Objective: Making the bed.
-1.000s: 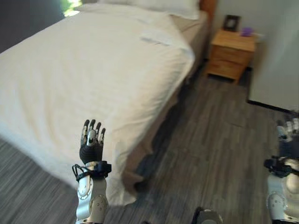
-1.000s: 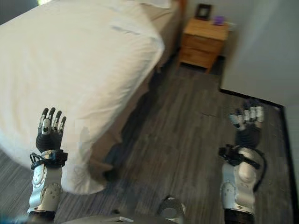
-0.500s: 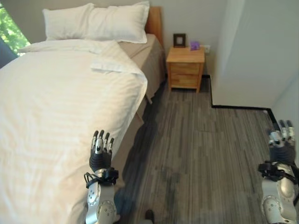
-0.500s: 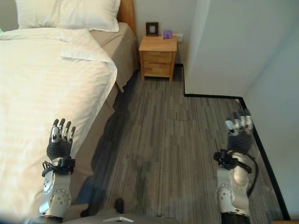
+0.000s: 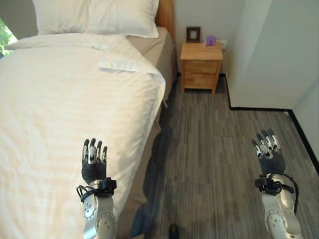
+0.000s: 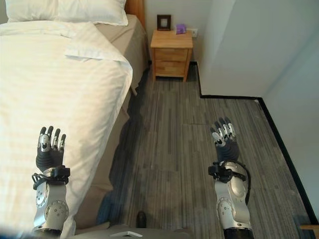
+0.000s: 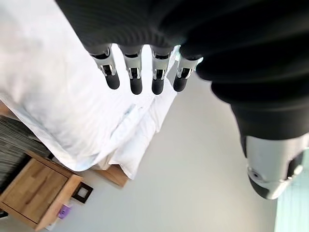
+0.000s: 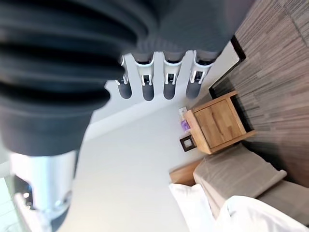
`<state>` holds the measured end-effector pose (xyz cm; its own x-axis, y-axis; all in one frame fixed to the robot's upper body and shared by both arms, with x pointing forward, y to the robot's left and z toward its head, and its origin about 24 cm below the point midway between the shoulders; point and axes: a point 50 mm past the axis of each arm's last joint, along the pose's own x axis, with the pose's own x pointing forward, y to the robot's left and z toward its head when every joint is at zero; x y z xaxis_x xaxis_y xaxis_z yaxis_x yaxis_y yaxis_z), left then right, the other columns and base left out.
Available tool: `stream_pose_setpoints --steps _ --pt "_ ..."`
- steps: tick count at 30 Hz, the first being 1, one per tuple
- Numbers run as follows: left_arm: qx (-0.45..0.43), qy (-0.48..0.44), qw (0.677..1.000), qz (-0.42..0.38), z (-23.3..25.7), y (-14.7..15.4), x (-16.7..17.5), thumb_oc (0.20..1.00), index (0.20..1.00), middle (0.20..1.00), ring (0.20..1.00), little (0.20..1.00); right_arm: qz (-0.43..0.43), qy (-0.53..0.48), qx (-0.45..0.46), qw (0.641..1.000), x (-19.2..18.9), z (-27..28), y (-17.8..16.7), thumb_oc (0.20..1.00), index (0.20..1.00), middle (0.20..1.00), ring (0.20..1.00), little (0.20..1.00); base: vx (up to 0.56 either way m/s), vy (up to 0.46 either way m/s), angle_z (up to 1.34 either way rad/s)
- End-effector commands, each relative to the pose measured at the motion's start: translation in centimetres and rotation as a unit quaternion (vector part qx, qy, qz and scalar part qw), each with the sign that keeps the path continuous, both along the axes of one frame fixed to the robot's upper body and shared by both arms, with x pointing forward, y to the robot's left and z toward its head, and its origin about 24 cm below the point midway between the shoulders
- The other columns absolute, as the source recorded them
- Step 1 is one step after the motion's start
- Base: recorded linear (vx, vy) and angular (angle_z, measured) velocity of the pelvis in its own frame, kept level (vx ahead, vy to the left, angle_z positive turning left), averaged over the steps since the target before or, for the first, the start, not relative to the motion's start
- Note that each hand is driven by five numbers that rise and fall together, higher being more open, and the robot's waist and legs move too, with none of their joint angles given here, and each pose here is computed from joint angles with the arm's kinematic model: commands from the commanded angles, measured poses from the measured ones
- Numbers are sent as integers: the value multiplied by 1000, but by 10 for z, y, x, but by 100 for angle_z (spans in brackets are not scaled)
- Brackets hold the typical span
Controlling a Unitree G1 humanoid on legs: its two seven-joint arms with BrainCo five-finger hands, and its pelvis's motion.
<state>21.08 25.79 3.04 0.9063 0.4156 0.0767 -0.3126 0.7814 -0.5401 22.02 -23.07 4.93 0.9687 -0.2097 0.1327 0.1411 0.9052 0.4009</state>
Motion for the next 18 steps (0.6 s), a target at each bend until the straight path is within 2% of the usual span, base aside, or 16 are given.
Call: stream_pose_setpoints --steps 1,5,9,12,13,18 --pt "71 -65 995 25 33 19 3 1000 1000 1000 1000 1000 0 -78 -29 997 12 31 1 1000 1000 1000 1000 1000 0 0 12" --pt "89 -69 994 11 40 17 11 1000 1000 1000 1000 1000 3 -81 -16 997 9 30 3 1000 1000 1000 1000 1000 521 82 -23" --pt "78 -78 994 3 42 11 22 1000 1000 1000 1000 1000 -2 -78 -8 997 1 28 1 1000 1000 1000 1000 1000 740 -197 89" --pt "65 -83 994 -14 39 3 20 1000 1000 1000 1000 1000 0 -72 -7 997 -1 25 -3 1000 1000 1000 1000 1000 741 -284 -5" --pt "65 -83 994 -14 39 3 20 1000 1000 1000 1000 1000 1 -72 -7 997 -1 25 -3 1000 1000 1000 1000 1000 -10 -3 67" --pt "14 -101 995 -18 41 -3 22 1000 1000 1000 1000 1000 -27 -76 9 997 6 30 -13 1000 1000 1000 1000 1000 759 -441 21"
